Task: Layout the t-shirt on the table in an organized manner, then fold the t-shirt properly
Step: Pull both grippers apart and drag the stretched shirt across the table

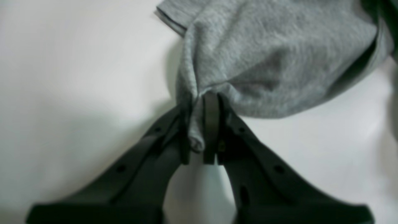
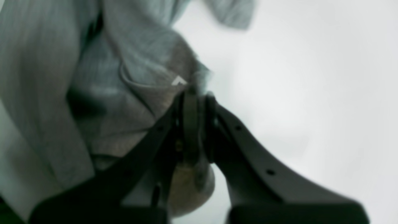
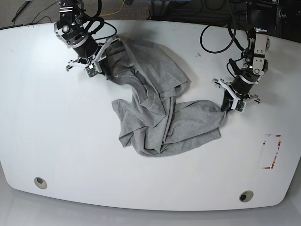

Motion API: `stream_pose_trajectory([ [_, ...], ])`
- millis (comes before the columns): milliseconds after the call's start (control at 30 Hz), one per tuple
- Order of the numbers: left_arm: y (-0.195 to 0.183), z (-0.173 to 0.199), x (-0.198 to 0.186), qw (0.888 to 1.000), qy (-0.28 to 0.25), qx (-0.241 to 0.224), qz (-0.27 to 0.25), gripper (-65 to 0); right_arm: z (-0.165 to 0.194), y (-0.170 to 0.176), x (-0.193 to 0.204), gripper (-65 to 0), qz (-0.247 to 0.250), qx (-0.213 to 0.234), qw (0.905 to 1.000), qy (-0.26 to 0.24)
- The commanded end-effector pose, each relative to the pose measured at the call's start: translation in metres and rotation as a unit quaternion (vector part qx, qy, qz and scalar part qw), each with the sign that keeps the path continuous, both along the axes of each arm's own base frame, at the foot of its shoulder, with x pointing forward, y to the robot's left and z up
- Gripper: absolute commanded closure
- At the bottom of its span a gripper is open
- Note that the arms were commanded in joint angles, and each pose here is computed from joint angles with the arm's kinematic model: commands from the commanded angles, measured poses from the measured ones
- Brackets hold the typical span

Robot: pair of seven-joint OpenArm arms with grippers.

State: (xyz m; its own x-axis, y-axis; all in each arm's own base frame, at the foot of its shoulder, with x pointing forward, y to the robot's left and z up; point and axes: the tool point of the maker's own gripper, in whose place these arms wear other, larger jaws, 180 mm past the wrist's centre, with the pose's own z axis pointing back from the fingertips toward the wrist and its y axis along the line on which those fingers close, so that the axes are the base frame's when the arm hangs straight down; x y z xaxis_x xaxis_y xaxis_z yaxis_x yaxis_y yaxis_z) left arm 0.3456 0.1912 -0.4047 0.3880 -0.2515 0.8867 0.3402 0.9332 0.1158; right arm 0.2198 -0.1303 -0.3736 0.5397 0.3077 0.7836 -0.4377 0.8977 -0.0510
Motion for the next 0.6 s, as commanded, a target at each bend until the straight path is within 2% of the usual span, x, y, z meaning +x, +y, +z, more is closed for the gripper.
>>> stream_pose_trajectory([
  [0,0.01,0.047,0.022,0.997,-0.071,-0.003,0.009,0.0,0.021,-0.008,0.014,0.0,-0.008,-0.002,0.9993,-0.038],
  [100,0.02,0.067,0.027,0.995,-0.096,0.009,0.014,0.0,0.031,-0.016,0.026,0.0,-0.017,-0.007,0.9981,-0.058],
  [267,0.013,0.094,0.034,0.99,-0.134,0.048,-0.009,0.0,0.042,-0.028,0.038,0.0,-0.029,-0.017,0.9964,-0.078],
  [567,0.021,0.144,0.039,0.974,-0.199,0.108,-0.009,0.0,0.076,-0.065,0.062,0.0,-0.072,-0.042,0.9878,-0.132],
])
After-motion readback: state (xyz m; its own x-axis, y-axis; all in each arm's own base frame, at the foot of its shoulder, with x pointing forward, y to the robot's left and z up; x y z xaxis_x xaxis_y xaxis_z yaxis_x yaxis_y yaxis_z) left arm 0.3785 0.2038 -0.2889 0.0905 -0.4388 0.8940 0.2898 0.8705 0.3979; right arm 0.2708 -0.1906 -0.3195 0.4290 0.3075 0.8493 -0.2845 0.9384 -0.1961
